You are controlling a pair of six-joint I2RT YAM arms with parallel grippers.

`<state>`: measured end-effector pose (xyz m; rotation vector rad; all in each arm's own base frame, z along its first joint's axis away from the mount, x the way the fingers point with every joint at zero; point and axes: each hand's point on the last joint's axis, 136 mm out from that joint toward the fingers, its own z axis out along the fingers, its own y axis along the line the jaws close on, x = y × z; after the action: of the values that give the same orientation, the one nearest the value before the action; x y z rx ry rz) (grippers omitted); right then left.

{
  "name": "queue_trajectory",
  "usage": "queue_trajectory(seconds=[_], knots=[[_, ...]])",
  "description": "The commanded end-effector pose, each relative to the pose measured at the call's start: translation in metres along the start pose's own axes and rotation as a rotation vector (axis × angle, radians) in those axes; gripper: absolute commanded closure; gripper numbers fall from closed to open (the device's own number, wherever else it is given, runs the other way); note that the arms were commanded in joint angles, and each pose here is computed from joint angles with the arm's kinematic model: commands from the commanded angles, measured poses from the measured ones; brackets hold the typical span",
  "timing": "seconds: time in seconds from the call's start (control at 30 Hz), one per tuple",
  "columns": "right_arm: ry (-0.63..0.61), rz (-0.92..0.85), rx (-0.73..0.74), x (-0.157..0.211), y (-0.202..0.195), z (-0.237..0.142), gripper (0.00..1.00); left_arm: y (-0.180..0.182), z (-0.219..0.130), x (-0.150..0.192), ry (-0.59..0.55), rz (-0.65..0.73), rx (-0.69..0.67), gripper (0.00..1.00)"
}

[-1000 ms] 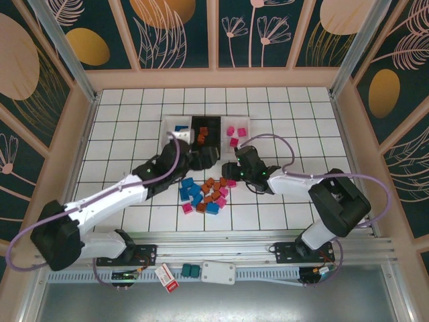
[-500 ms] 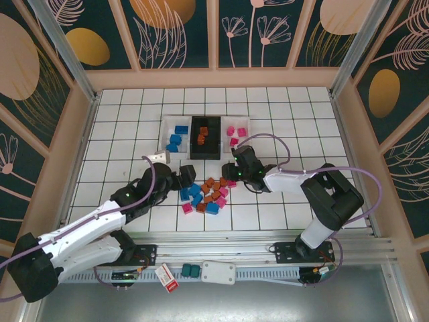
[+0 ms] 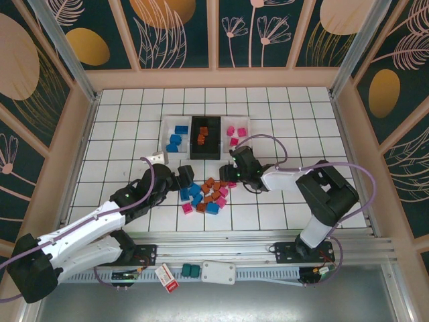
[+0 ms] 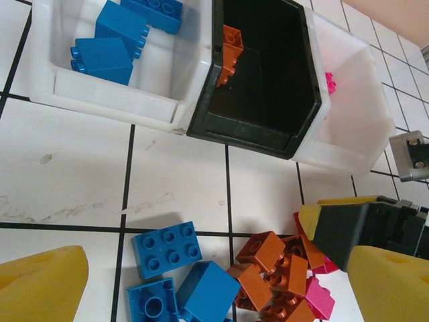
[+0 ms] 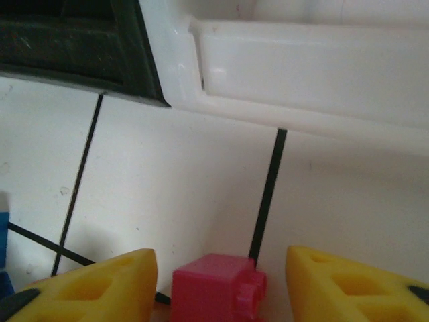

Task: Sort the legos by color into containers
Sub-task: Pick up the lego from the center of the table.

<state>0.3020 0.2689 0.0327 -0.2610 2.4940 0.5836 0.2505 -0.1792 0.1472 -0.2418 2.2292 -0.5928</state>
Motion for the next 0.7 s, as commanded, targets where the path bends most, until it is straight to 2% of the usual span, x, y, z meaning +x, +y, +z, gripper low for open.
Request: queue_trajectory(seconds=[0.0,0.17,0.33,0.53,0.67], knots=[[0.026,-0.021,-0.008,0.005,0.004,0.004,0.51,0.012,0.002,0.007,0.011,-0.009,-0.039,0.01],[-0.011,-0.008,0.016,0.001,-0.002,-0.007,0.63,0.016,0.003,0.009,0.015,-0.003,-0.055,0.01],[-0.102,0.01,-0.004,-0.019,-0.001,-0.041,0.72,0.021,0.001,0.009,0.004,-0.001,-0.063,0.01],[-0.223,-0.003,-0.068,-0.071,0.017,-0.081,0.74,0.028,0.001,0.016,0.012,-0.003,-0.07,0.01],[-0.251,0.01,-0.042,-0.11,0.01,-0.064,0.75,0.034,0.003,0.025,0.034,-0.013,-0.072,0.01]])
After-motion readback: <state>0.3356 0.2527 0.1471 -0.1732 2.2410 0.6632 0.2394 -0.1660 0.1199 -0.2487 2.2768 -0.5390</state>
